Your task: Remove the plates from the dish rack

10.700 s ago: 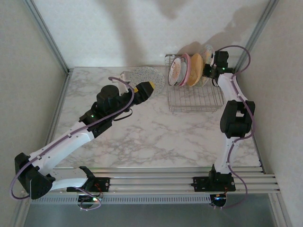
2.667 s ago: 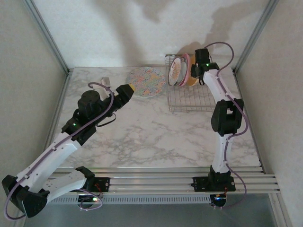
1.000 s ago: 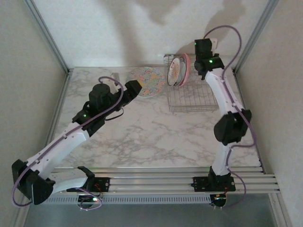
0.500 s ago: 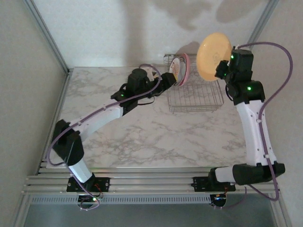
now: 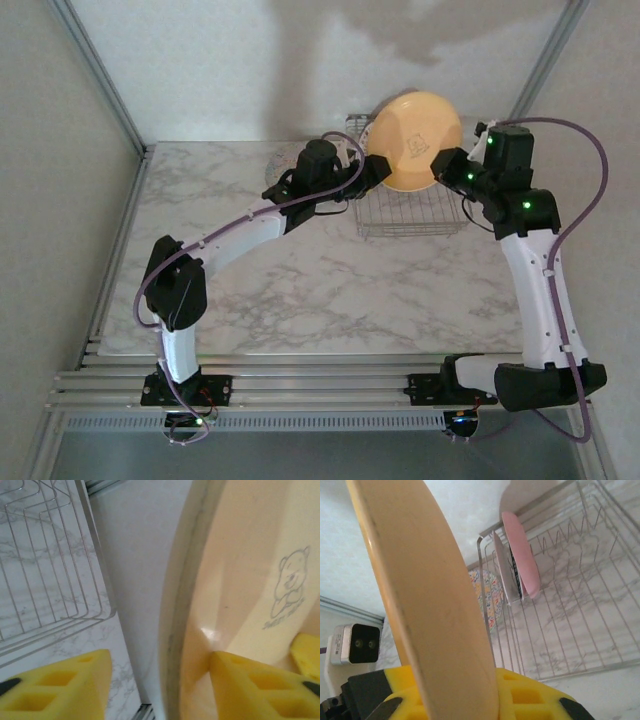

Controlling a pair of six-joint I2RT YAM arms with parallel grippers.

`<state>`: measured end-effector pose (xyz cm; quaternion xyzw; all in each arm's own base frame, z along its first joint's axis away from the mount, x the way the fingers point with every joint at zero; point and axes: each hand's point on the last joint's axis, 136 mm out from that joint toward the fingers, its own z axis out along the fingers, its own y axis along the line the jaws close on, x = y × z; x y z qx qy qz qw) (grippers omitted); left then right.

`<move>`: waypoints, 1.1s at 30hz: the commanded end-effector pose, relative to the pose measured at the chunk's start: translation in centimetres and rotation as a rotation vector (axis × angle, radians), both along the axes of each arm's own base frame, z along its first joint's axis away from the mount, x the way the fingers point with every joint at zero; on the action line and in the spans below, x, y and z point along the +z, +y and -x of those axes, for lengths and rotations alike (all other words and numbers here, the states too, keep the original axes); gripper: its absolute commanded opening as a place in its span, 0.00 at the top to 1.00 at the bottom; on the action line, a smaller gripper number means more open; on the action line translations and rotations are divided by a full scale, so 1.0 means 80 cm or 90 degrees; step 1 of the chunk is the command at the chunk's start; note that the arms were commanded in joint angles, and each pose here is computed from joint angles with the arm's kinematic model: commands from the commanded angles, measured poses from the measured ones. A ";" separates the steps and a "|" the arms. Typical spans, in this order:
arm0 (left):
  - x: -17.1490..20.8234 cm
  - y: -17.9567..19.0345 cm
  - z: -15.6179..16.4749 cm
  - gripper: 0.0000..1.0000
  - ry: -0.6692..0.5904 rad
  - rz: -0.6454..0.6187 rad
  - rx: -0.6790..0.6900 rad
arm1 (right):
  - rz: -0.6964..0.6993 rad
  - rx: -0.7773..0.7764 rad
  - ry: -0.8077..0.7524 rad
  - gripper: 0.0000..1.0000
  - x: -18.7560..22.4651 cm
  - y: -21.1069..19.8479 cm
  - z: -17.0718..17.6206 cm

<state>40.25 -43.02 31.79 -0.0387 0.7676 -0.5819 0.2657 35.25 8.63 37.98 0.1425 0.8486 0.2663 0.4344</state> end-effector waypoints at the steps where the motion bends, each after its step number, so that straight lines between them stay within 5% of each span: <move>1: 0.005 0.001 -0.004 0.70 -0.011 -0.007 0.007 | -0.088 0.070 0.006 1.00 0.011 0.034 0.010; 4: 0.001 0.005 -0.006 0.99 -0.003 -0.019 0.018 | -0.091 0.073 0.021 1.00 0.000 0.036 0.009; 6: 0.000 0.013 -0.007 1.00 0.001 -0.029 0.030 | -0.084 0.077 0.021 1.00 -0.002 0.036 0.009; 10: 0.004 0.040 -0.007 1.00 0.007 -0.034 0.050 | -0.051 0.090 0.014 0.58 0.000 0.037 0.013; 17: -0.005 0.120 0.006 1.00 0.025 -0.069 0.091 | 0.054 0.116 -0.059 0.22 0.016 0.046 0.033; 25: -0.102 0.251 0.046 1.00 0.119 -0.128 0.188 | 0.179 0.201 -0.142 0.05 0.002 0.093 0.068; 33: -0.209 0.325 0.096 1.00 0.219 -0.188 0.246 | 0.298 0.331 -0.169 0.03 -0.031 0.139 0.107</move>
